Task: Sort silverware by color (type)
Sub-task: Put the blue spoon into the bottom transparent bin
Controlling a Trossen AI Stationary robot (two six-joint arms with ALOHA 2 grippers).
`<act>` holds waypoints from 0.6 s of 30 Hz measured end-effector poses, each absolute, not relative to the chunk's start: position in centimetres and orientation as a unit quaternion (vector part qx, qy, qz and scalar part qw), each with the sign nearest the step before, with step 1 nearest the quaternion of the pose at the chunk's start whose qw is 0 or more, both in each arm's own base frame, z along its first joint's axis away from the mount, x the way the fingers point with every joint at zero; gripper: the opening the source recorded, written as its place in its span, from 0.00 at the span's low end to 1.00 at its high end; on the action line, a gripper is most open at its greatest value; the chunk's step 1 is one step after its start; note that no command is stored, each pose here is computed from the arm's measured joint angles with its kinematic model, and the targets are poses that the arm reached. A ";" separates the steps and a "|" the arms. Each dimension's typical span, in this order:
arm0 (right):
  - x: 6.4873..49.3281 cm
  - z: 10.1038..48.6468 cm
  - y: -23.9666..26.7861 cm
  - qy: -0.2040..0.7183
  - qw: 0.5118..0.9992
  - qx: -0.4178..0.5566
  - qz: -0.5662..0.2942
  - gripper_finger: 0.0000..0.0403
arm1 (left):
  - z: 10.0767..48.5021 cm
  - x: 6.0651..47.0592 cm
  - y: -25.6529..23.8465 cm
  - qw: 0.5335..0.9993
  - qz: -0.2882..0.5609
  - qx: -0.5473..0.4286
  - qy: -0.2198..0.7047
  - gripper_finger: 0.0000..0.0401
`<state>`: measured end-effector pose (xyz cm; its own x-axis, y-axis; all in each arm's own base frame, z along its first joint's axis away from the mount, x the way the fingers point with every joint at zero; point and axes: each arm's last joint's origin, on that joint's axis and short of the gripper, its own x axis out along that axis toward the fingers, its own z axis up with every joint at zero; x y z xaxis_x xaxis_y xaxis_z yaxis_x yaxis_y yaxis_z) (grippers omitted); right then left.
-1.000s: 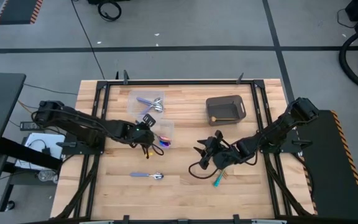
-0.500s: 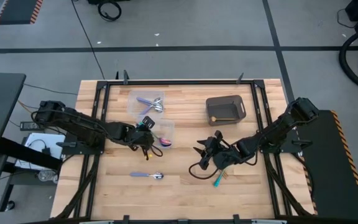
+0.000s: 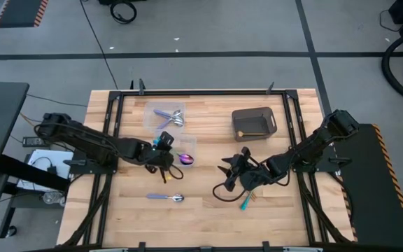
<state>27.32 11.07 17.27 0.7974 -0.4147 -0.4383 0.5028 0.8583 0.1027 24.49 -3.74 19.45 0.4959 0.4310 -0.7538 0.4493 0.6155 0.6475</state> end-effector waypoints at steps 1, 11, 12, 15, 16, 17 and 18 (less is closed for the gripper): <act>27.3 17.2 11.1 0.208 0.942 0.108 -0.241 0.43 | 19.7 24.5 -3.7 0.749 -0.002 0.432 0.501 0.34; 27.0 16.5 11.5 0.294 0.941 0.087 -0.144 0.41 | 22.3 24.9 -4.1 0.845 -0.001 0.321 0.428 0.34; 26.9 16.4 11.5 0.303 0.939 0.087 -0.140 0.40 | 22.4 24.8 -4.1 0.847 0.001 0.318 0.426 0.34; 27.0 16.6 11.4 0.330 0.930 0.085 -0.136 0.40 | 22.3 24.6 -3.8 0.840 0.013 0.313 0.442 0.34; 27.1 16.8 11.4 0.335 0.928 0.084 -0.139 0.39 | 22.1 24.4 -3.5 0.833 0.016 0.312 0.457 0.34; 27.1 17.0 11.5 0.337 0.927 0.082 -0.141 0.39 | 22.0 24.2 -3.2 0.827 0.022 0.305 0.472 0.34; 27.2 17.2 11.5 0.337 0.927 0.081 -0.142 0.39 | 21.8 24.0 -2.8 0.822 0.028 0.295 0.486 0.34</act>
